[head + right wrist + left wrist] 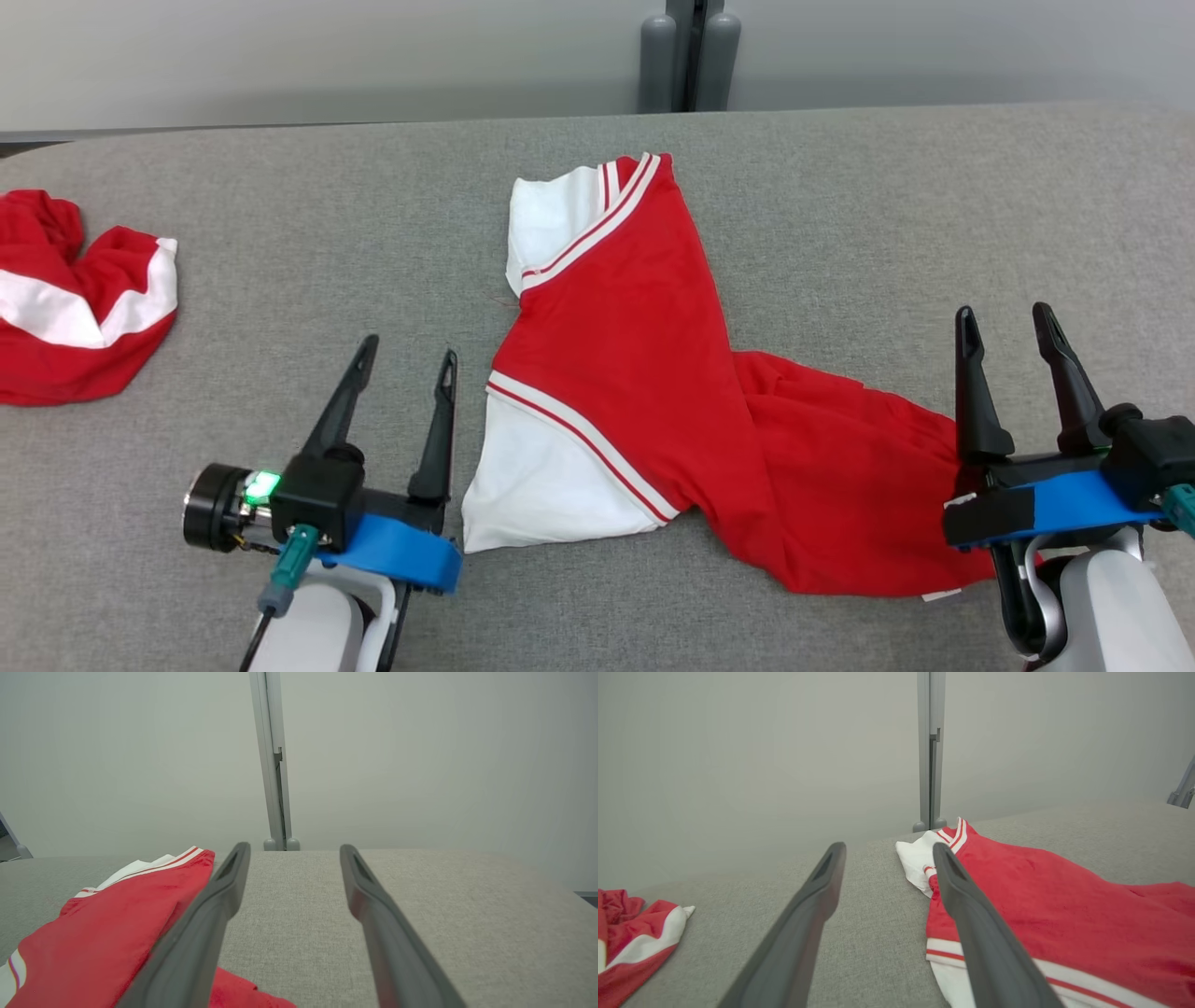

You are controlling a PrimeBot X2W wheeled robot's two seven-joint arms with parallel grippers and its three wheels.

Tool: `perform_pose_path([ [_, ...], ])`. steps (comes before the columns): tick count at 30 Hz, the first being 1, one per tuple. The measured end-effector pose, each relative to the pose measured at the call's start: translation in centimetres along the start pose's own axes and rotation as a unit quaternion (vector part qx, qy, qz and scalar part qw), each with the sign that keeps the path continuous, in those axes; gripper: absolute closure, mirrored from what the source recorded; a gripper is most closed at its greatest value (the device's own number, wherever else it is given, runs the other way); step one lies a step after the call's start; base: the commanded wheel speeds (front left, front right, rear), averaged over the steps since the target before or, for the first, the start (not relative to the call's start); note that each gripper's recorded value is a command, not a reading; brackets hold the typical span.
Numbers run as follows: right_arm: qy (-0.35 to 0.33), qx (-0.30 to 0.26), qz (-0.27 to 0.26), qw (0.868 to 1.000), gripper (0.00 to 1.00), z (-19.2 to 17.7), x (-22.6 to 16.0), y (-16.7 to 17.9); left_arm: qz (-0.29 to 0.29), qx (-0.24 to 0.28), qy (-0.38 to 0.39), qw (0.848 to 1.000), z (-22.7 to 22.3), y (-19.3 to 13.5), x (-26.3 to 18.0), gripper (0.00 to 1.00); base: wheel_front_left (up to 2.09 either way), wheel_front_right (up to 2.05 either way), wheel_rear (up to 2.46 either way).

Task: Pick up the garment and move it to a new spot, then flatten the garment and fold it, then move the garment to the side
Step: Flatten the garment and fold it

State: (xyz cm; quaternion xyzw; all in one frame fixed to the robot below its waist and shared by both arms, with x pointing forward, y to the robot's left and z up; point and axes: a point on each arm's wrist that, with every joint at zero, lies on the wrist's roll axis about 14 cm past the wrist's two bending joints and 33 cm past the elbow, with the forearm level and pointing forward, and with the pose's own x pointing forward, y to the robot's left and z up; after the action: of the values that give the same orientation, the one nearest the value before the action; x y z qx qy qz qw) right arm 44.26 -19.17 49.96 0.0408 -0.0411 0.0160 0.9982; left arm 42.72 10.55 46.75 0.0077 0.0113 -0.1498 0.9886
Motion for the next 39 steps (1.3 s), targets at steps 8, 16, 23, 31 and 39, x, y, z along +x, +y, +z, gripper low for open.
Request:
perform_pose_path([
  [8,-0.003,0.001,0.005,1.0,0.0,0.3,-0.1,0.4,-0.043,-0.002,0.032,0.999,-2.0,-2.7,-1.8,0.0,0.0,0.0,0.0],
  [16,0.004,0.0,0.001,1.0,0.0,-0.2,-0.5,0.1,-0.077,-0.007,0.109,0.991,-6.6,-4.4,-3.9,0.0,0.0,0.0,0.0],
  [23,0.008,-0.002,-0.002,1.0,0.0,-0.4,-0.5,-0.2,-0.089,-0.016,0.165,0.982,-9.8,-5.1,-5.5,0.0,0.0,0.0,0.0],
  [31,0.006,-0.004,0.001,1.0,0.0,-0.3,-0.4,-0.1,-0.103,-0.025,0.174,0.979,-10.2,-6.1,-5.2,1.0,0.0,0.0,0.0],
  [39,0.001,0.002,0.02,1.0,0.0,0.2,-0.5,1.4,-0.063,-0.032,0.112,0.991,-6.3,-4.2,-4.6,1.0,0.0,0.0,0.0],
])
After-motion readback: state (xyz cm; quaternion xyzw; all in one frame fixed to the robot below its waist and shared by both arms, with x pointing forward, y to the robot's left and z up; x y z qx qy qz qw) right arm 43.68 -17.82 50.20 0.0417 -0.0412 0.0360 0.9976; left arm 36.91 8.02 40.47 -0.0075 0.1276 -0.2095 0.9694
